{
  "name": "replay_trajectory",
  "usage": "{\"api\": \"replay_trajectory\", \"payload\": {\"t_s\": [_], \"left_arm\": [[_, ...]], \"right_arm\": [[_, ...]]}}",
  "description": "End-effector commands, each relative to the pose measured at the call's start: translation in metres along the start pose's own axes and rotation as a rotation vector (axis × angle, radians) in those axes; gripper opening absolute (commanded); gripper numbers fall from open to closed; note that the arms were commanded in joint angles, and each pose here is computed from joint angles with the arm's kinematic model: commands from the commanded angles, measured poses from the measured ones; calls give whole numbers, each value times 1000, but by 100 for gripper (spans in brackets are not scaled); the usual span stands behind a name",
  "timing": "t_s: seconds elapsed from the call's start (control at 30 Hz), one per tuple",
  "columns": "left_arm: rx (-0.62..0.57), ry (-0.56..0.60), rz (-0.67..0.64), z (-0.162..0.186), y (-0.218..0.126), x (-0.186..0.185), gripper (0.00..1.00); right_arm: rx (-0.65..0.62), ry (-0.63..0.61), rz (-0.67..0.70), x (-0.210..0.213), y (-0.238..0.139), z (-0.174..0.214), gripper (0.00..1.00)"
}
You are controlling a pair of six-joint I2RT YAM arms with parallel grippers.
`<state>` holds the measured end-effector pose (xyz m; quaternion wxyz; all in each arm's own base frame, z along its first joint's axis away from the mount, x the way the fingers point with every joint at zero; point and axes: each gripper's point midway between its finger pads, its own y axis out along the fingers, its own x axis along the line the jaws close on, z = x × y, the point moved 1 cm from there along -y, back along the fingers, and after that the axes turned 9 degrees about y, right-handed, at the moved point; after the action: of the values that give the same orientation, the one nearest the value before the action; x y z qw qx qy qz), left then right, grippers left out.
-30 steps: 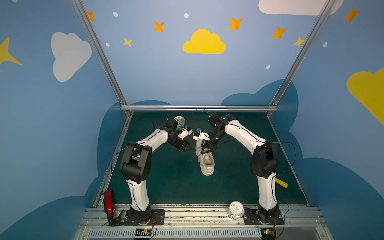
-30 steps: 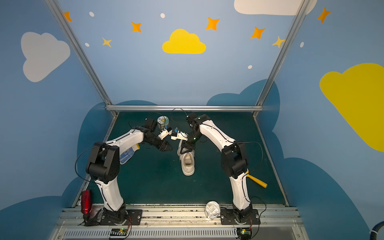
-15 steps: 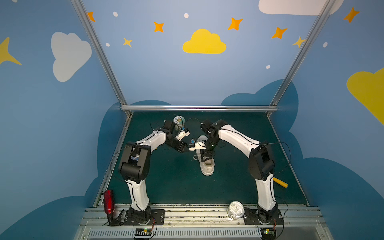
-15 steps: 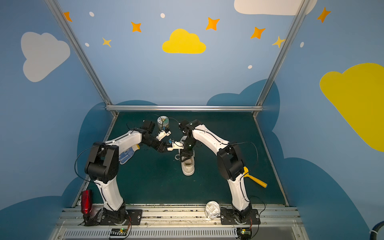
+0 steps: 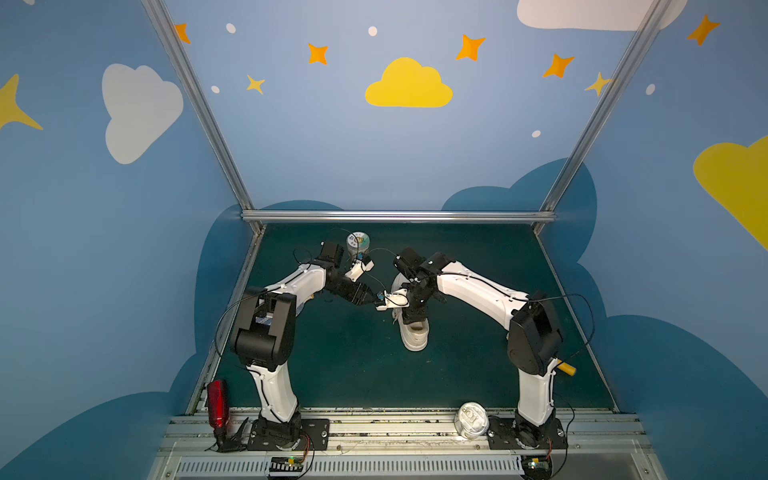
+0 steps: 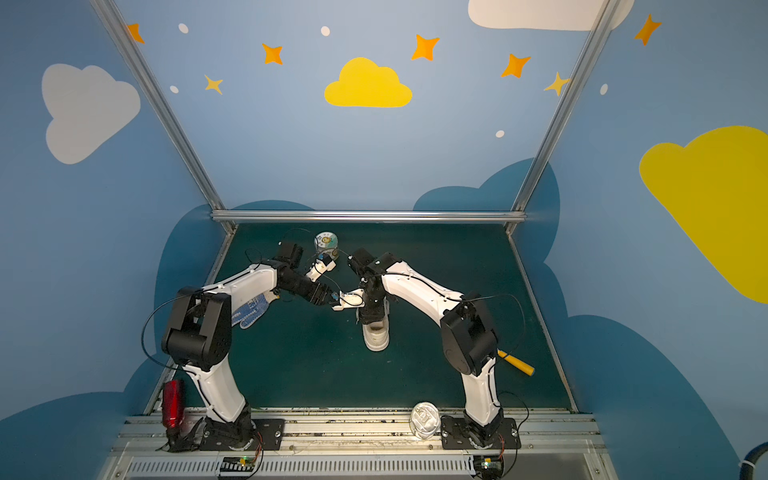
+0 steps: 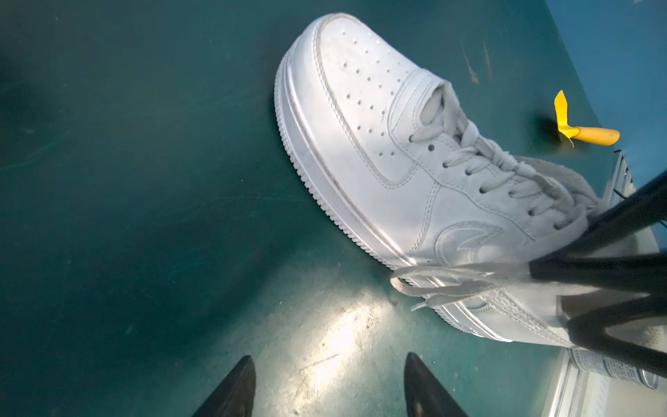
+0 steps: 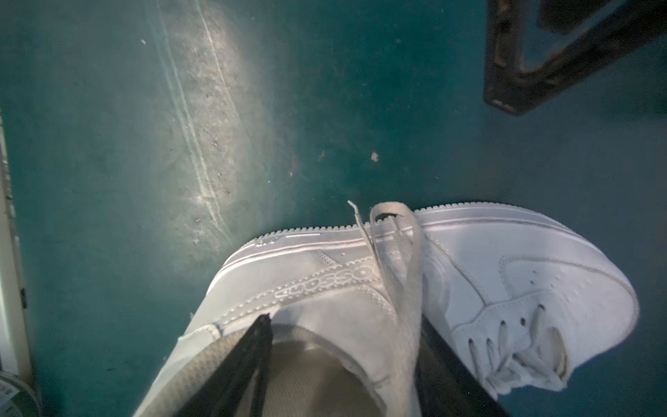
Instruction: Tie the shoes
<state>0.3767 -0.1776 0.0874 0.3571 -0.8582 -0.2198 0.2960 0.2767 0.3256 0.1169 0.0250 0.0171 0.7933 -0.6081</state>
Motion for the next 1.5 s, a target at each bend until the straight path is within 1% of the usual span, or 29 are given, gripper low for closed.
{"api": "replay_trajectory", "payload": {"t_s": [0.0,0.2,0.4,0.47,0.6,0.67,0.73,0.83,0.93,1.0,1.1,1.2,1.47], "left_arm": [[-39,8,-1,-9,-9,-3,66],[-60,9,4,-14,-10,-3,66],[-67,25,7,-15,-13,-6,67],[-93,38,33,-18,-14,-13,66],[-185,76,125,-24,-16,-34,64],[-189,82,136,-24,-15,-38,64],[-194,88,138,-25,-15,-41,64],[-215,95,181,-29,-14,-51,65],[-238,114,209,-32,-8,-61,65],[-257,93,228,-32,-5,-62,65],[-305,99,247,-34,-2,-67,66],[-351,134,253,-38,0,-72,67],[-384,177,257,-45,13,-72,68]], "right_arm": [[33,25,120,-18,-2,4,62],[-41,33,211,-36,-6,-11,65],[-244,57,125,-35,-22,-35,67],[-273,57,97,-31,-25,-38,67],[-248,61,66,-23,-20,-30,67],[-241,72,63,-21,-18,-24,67],[-262,79,65,-19,-19,-23,67],[-315,90,54,-14,-30,-26,67],[-309,108,30,-10,-30,-21,66],[-323,128,7,-8,-31,-18,66],[-358,153,-13,-6,-35,-16,66],[-353,156,-17,-6,-32,-13,66],[-350,165,-41,-6,-30,-9,64]]}}
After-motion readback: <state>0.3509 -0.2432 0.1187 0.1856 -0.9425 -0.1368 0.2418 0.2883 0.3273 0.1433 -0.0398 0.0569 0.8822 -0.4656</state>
